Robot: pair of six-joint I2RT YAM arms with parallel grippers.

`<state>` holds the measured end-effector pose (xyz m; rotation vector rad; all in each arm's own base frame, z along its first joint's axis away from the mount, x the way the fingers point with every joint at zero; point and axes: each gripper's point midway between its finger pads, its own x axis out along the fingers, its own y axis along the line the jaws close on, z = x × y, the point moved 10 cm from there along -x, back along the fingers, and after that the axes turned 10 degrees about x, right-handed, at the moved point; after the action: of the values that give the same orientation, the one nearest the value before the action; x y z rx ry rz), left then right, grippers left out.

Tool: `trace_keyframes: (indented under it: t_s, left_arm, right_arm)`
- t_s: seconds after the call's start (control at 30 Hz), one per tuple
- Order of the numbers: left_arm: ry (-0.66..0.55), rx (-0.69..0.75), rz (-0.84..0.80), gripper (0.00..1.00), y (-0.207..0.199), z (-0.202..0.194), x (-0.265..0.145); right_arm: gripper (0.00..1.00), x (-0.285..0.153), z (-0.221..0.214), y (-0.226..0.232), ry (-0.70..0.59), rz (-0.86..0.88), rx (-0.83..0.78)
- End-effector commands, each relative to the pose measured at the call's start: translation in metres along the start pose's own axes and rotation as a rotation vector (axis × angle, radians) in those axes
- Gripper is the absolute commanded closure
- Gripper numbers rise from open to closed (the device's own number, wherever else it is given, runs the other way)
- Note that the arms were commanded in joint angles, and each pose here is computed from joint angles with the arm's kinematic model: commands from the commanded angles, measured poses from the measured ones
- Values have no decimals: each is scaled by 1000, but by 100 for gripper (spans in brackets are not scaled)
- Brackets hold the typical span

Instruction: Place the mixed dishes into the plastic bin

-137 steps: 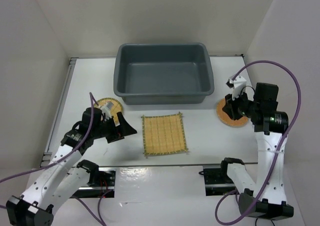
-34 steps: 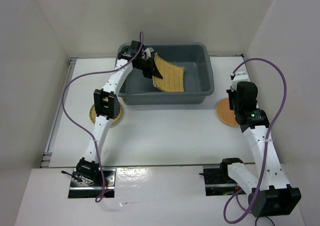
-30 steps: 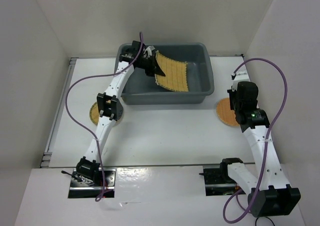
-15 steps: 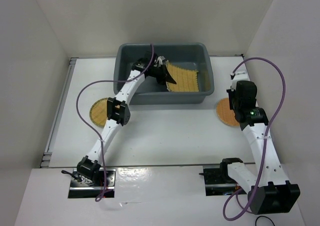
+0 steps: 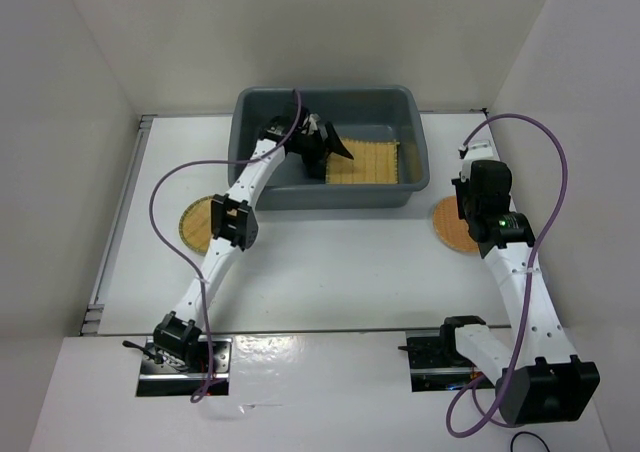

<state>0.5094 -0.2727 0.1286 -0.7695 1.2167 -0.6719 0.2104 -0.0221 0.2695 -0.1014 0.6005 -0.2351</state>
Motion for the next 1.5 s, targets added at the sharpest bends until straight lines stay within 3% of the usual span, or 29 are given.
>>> trace_keyframes:
  t_s: [0.0, 0.1, 0.13, 0.23, 0.27, 0.3, 0.37, 0.43, 0.47, 0.5, 0.53, 0.57, 0.6, 0.63, 0.8, 0.87, 0.9, 1.17, 1.47]
  left_arm:
    - [-133, 114, 67, 0, -42, 13, -62]
    - [-226, 204, 187, 0, -62, 15, -112]
    - [-341, 242, 276, 0, -80, 18, -151]
    - [-452, 322, 490, 0, -106, -1, -222]
    - [-438, 320, 590, 0, -95, -2, -229]
    - [-488, 346, 613, 0, -117, -16, -260]
    - [-522, 262, 729, 0, -110, -29, -295]
    - [-543, 201, 735, 0, -102, -36, -320]
    - [-602, 184, 678, 0, -93, -28, -341]
    - [-684, 211, 604, 0, -108, -48, -374]
    - [-571, 93, 592, 0, -54, -60, -357]
    - [-723, 40, 511, 0, -27, -54, -389]
    - [-768, 72, 379, 0, -36, -85, -408]
    - [-780, 26, 363, 0, -16, -95, -411]
    - [-625, -186, 391, 0, 87, -132, -392]
    - [-682, -209, 322, 0, 102, -143, -390]
    - [-661, -298, 243, 0, 126, -165, -380]
    - [-656, -369, 186, 0, 165, -184, -360]
    - [-568, -453, 309, 0, 216, -202, -333]
  right_arm:
    - [96, 2, 6, -1, -37, -5, 15]
    - [96, 2, 6, 0, -38, 4, 15]
    - [96, 4, 6, 0, -29, 4, 4]
    - [94, 4, 6, 1, -29, 14, 3]
    - [94, 4, 6, 1, -29, 14, 3]
    - [94, 4, 6, 1, -29, 14, 3]
    - [94, 4, 6, 1, -29, 14, 3]
    - [93, 4, 6, 1, -29, 14, 3]
    - [93, 6, 5, 1, -20, 14, 1]
    - [93, 6, 5, 1, -20, 14, 1]
    - [93, 6, 5, 1, -20, 14, 1]
    - [93, 6, 5, 1, -20, 14, 1]
    - [93, 6, 5, 1, -20, 14, 1]
    - [93, 6, 5, 1, -20, 14, 1]
    - [92, 6, 5, 2, -20, 23, -8]
    - [92, 6, 5, 2, -20, 23, -8]
    - [92, 6, 5, 2, -20, 23, -8]
    - [92, 6, 5, 2, -20, 23, -8]
    - [91, 6, 5, 2, -20, 23, -8]
